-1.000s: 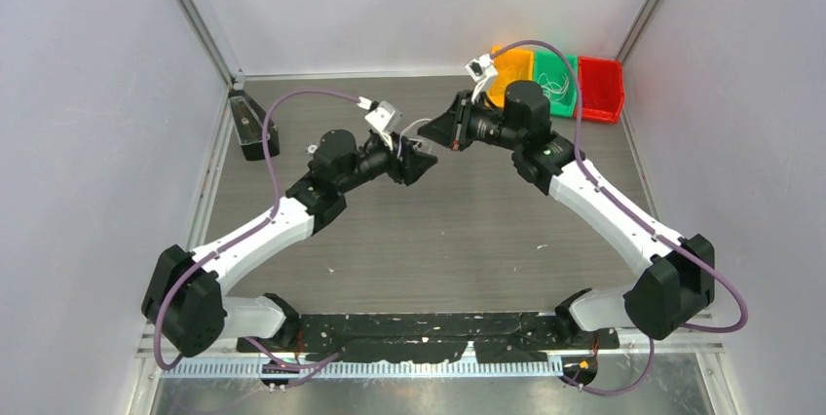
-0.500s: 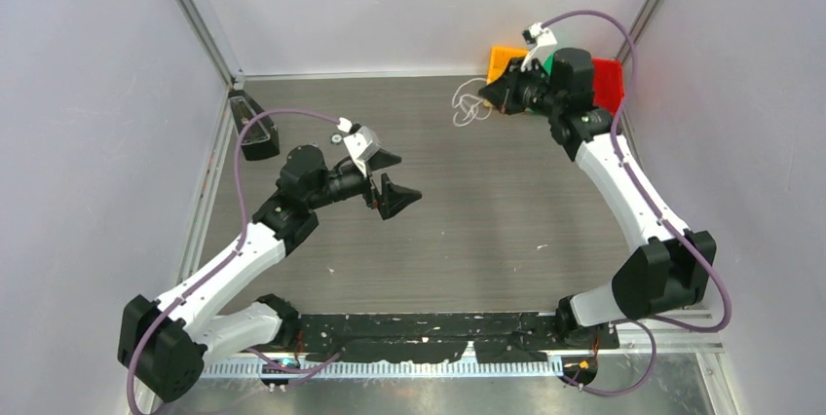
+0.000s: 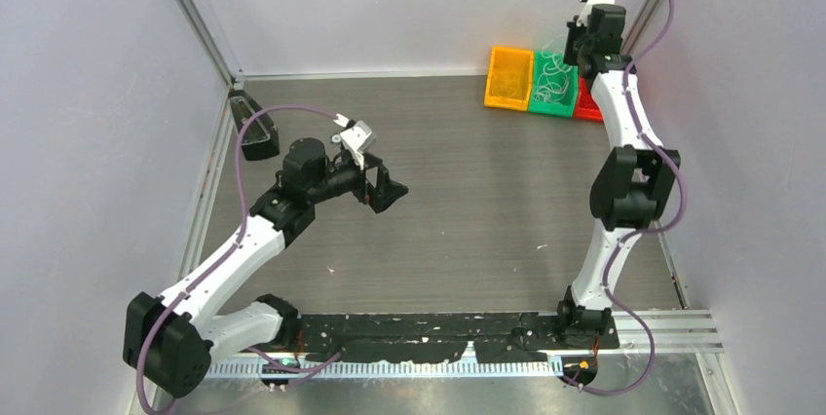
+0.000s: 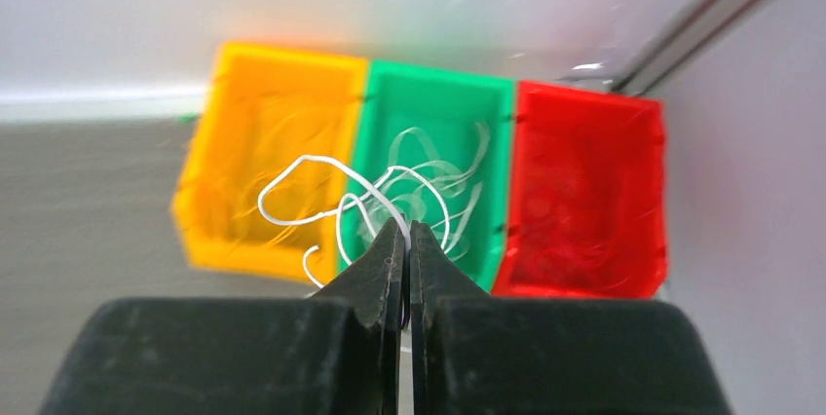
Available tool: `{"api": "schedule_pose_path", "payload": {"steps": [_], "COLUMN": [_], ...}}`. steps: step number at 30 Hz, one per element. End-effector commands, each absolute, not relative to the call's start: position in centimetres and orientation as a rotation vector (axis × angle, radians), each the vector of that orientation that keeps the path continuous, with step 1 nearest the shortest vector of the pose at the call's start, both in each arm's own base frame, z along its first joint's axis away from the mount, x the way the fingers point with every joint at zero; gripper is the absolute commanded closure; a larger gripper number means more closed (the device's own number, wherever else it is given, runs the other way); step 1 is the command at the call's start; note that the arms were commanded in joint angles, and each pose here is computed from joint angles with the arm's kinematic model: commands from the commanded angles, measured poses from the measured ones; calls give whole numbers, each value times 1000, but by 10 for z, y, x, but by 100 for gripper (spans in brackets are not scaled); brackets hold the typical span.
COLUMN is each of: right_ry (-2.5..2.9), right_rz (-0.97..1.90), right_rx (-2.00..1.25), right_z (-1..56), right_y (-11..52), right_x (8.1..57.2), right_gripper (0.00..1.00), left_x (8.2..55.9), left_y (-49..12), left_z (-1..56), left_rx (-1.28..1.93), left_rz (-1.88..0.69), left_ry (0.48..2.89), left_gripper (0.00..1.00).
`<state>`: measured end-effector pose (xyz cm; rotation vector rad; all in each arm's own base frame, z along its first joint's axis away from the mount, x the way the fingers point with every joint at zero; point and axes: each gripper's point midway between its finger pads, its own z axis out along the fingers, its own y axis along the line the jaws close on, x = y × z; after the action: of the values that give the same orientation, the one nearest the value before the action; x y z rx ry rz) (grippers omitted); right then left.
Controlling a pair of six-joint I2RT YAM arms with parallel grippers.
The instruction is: Untangle the cables
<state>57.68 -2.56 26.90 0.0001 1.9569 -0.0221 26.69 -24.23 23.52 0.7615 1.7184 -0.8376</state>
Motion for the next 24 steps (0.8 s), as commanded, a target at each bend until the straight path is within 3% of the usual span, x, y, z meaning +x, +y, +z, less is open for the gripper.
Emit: {"api": "schedule_pose_path", "payload": {"steps": [1, 13, 14, 18, 24], "right_ry": [1889, 1821, 1830, 1847, 1831], "right_rz": [-287, -367, -370, -371, -285], "right_rx": [89, 94, 85, 65, -50], "right_z": [270, 191, 184, 182, 223], "right_y": [-78, -96, -96, -95, -74], "right_x": [617, 696, 698, 696, 677], "right_gripper": [95, 93, 90, 60, 46], "left_x": [282, 303, 304, 306, 304], "left_y": [-236, -213, -212, -211, -211], "left_z": [243, 229, 229, 229, 230], "left_rx": [745, 731, 727, 724, 726], "left_rz": [-770, -682, -681, -678, -680], "left_ry": [1754, 1880, 1883, 1883, 1875], "left_gripper": [1, 0, 0, 1, 1]}}
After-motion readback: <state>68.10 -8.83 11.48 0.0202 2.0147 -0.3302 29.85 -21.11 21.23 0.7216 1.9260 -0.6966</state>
